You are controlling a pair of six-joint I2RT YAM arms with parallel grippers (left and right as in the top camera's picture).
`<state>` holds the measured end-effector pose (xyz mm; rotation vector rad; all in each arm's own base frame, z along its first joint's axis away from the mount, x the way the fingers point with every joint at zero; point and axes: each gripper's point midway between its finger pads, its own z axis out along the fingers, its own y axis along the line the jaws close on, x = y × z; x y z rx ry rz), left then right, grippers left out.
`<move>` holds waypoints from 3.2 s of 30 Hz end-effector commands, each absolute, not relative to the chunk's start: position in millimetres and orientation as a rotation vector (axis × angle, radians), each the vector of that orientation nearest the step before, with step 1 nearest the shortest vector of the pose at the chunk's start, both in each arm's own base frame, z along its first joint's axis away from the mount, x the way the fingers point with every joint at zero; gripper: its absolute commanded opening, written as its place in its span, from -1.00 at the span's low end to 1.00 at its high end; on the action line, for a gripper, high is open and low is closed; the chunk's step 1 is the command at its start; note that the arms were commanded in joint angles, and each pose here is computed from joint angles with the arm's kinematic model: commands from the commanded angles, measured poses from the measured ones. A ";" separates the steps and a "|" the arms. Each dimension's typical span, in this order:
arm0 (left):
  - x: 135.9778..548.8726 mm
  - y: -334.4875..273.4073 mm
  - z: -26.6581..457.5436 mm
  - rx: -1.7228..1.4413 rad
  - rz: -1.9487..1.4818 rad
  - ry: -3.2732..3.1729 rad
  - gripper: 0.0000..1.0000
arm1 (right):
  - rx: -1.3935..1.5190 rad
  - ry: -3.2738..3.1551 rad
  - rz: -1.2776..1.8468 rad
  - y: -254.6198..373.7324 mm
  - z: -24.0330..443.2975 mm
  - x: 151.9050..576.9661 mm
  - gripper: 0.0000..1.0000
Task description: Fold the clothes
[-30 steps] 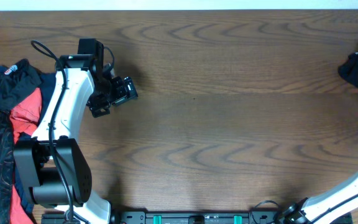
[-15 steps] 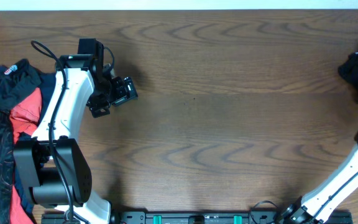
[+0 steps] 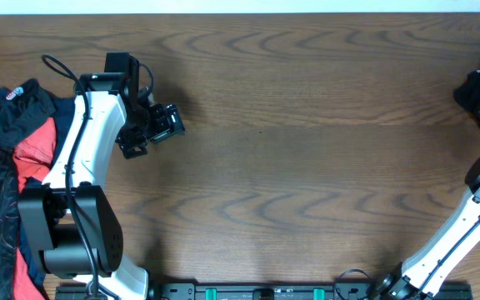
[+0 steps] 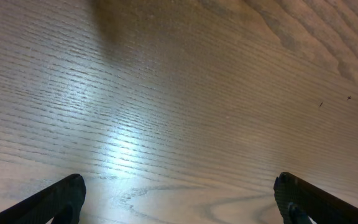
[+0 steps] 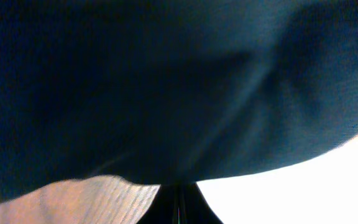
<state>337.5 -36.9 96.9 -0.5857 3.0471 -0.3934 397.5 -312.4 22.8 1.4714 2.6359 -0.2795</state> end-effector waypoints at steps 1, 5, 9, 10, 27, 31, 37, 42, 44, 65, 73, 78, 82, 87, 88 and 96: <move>338.5 -37.4 98.0 -0.552 -0.395 3.052 0.96 | 1.535 2.567 -0.394 -332.9 26.4 388.3 -0.98; 338.6 -37.6 98.1 -0.552 -0.395 3.051 0.96 | 1.531 2.528 -0.558 -349.2 32.8 381.5 -0.98; 338.6 -37.5 98.1 -0.553 -0.395 3.051 0.96 | 1.475 2.504 -0.667 -360.9 39.4 384.0 -0.98; 338.6 -37.5 98.1 -0.553 -0.395 3.051 0.96 | 1.460 2.503 -0.677 -362.4 40.9 385.5 -0.98; 338.6 -37.5 98.1 -0.553 -0.395 3.051 0.96 | 1.240 2.473 -0.683 -360.2 65.5 427.4 -0.36; 338.6 -37.6 98.1 -0.553 -0.396 3.051 0.96 | 1.194 2.517 -0.650 -339.2 82.9 431.0 -0.87; 338.4 -37.5 98.0 -0.553 -0.395 3.052 0.96 | 1.047 2.522 -0.248 -266.6 142.4 459.7 -0.91; 338.5 -37.5 98.1 -0.552 -0.395 3.052 0.96 | 0.891 2.439 -0.001 -205.8 221.2 467.4 -0.60; 338.6 -37.5 98.1 -0.552 -0.395 3.051 0.96 | 0.839 2.401 0.007 -187.6 255.5 459.0 -0.47; 338.6 -37.4 98.0 -0.517 -0.393 3.055 0.96 | 0.625 2.269 0.016 -94.2 408.3 298.4 0.98; 338.6 -37.4 98.0 -0.517 -0.393 3.055 0.96 | 0.682 2.383 0.031 -83.8 390.2 267.7 0.98; 338.5 -37.4 98.0 -0.517 -0.393 3.055 0.96 | 0.695 2.422 0.034 -81.1 384.1 259.9 0.99; 338.5 -37.4 98.0 -0.517 -0.394 3.055 0.96 | 0.696 2.425 0.034 -80.9 383.6 259.3 0.99; 338.5 -37.4 98.0 -0.517 -0.393 3.055 0.96 | 0.697 2.426 0.034 -80.8 383.5 259.2 0.99; 338.5 -37.4 98.0 -0.517 -0.394 3.055 0.96 | 0.697 2.426 0.034 -80.9 383.5 259.2 0.98; 338.5 -37.4 98.0 -0.516 -0.393 3.055 0.96 | 0.697 2.426 0.034 -80.8 383.5 259.2 0.99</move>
